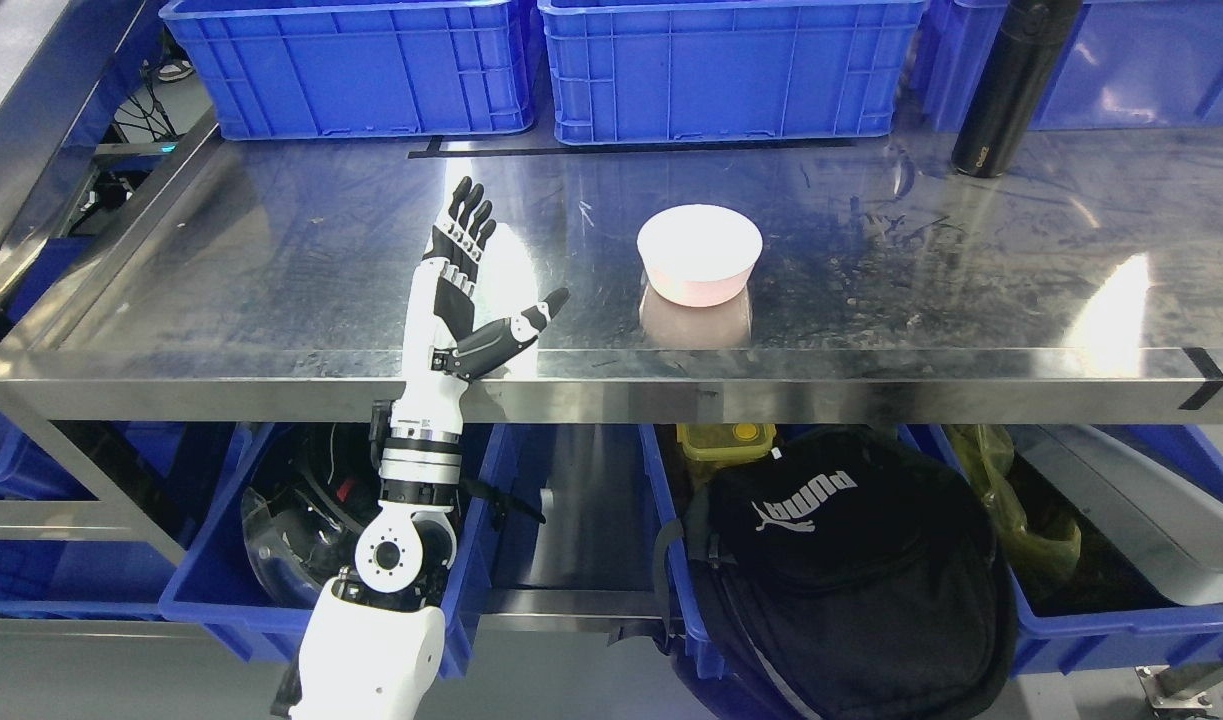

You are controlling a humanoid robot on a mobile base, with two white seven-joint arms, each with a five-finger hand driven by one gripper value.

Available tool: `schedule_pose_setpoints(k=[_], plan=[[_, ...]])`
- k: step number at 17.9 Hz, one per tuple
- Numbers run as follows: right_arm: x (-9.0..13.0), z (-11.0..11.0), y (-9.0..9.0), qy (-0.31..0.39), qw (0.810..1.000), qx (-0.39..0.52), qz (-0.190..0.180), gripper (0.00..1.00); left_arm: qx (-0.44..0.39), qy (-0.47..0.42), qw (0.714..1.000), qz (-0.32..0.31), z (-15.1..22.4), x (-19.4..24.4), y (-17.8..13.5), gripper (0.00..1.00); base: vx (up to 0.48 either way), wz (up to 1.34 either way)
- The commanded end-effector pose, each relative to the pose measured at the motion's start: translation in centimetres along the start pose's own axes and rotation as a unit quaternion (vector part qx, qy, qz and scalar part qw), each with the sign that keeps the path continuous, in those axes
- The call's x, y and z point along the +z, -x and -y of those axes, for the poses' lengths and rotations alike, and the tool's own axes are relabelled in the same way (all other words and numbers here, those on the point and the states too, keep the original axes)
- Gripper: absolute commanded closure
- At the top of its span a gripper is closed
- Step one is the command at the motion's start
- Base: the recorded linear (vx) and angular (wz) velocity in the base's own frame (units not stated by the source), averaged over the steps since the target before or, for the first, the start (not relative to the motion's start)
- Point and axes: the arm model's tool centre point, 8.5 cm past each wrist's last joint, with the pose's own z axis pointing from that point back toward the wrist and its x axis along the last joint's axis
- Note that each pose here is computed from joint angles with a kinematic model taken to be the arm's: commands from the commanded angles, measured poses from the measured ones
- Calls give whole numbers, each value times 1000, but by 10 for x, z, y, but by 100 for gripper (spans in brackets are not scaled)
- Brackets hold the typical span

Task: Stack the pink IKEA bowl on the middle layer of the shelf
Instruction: 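Reach the left hand toward the pink bowl on the steel shelf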

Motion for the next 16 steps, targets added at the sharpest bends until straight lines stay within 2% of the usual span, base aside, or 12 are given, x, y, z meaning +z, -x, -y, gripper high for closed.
schedule_pose_setpoints(k=[1,5,7,9,11,14,16], plan=[[0,10,10,8,1000,1,-4,0,-10,-3,1000,1,-9,0,-1,0,0,0],[0,10,10,8,1000,1,-4,0,-18,7,999,39,-14,-25,-20,0,0,0],[0,10,10,8,1000,1,-4,0,-104,62,991,54,-38,-44,-38,0,0,0],[0,10,10,8,1000,1,-4,0,-231,102,965,73,-63,-70,-65,0,0,0],[0,10,10,8,1000,1,-4,0,-316,154,934,70,-78,-93,-87,0,0,0],[0,10,10,8,1000,1,-4,0,-380,284,880,-31,-61,-110,-78,0,0,0],[0,10,10,8,1000,1,-4,0,-432,336,836,-40,-37,-118,-74,1,0,0]])
